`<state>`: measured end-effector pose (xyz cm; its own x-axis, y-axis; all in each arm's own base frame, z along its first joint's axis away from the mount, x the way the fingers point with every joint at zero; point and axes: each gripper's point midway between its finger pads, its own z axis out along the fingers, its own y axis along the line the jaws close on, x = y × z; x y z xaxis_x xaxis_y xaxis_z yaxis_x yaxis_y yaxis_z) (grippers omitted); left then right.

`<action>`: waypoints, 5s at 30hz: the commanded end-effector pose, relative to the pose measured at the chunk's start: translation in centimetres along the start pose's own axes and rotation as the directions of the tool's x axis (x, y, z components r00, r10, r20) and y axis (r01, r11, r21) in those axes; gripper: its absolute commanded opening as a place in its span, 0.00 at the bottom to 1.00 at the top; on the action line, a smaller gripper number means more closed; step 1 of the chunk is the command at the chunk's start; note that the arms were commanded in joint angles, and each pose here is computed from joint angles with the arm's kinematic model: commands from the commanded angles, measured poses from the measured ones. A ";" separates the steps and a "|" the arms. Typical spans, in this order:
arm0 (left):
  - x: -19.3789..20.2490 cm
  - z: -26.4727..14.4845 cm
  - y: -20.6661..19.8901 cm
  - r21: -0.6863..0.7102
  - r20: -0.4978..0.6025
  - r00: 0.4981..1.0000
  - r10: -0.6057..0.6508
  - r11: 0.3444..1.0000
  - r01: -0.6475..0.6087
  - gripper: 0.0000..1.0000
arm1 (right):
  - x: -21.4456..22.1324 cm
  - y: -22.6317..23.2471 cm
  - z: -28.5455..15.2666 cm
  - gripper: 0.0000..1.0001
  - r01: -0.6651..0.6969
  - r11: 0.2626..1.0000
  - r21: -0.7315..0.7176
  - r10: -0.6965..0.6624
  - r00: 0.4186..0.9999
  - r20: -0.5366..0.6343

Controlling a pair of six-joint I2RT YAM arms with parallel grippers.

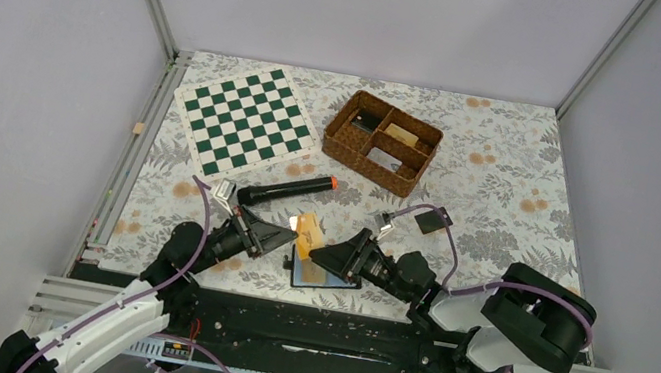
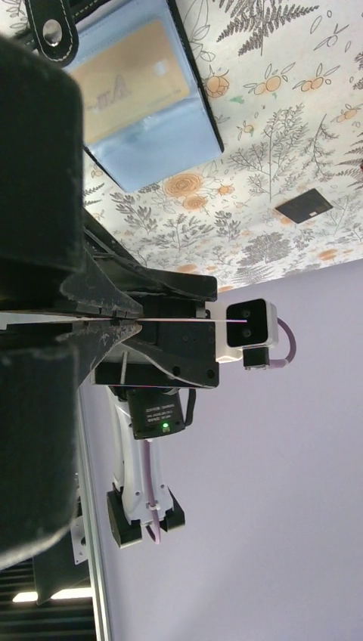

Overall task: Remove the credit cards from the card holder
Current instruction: Place the credit card in the storage box.

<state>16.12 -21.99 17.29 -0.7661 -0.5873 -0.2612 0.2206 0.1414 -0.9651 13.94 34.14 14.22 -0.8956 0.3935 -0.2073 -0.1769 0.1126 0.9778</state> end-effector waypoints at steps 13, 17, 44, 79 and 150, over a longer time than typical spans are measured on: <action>0.6 -0.9 4.7 -0.074 0.047 0.995 -0.085 0.993 0.088 0.00 | -2.1 3.8 2.0 0.18 0.065 0.994 -0.091 -0.050 0.987 0.155; 0.7 -0.9 4.8 -0.073 0.045 0.996 -0.082 0.994 0.086 0.00 | -2.2 4.7 2.5 0.18 0.082 0.989 -0.125 -0.062 0.985 0.160; 3.8 -0.5 -1.3 0.090 -0.266 0.950 0.165 0.985 -0.146 0.67 | 2.0 6.0 -4.4 0.00 0.342 0.937 -0.075 -0.349 0.904 -0.245; 5.6 -1.1 -5.8 0.226 -0.401 0.867 0.296 0.949 -0.220 0.65 | 3.5 8.5 -6.4 0.00 0.305 0.933 -0.191 -0.356 0.861 -0.362; -2.6 1.3 -4.7 -0.315 -0.395 0.814 0.425 0.770 -0.555 0.99 | -30.5 5.3 -4.3 0.00 0.196 0.919 0.341 -0.277 0.938 0.210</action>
<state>17.79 -23.31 21.48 -0.8038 -0.2003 -0.5601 0.3385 0.6203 -0.7076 35.35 19.03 25.91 -0.6696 0.5720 -0.4737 -0.1950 0.4800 0.8553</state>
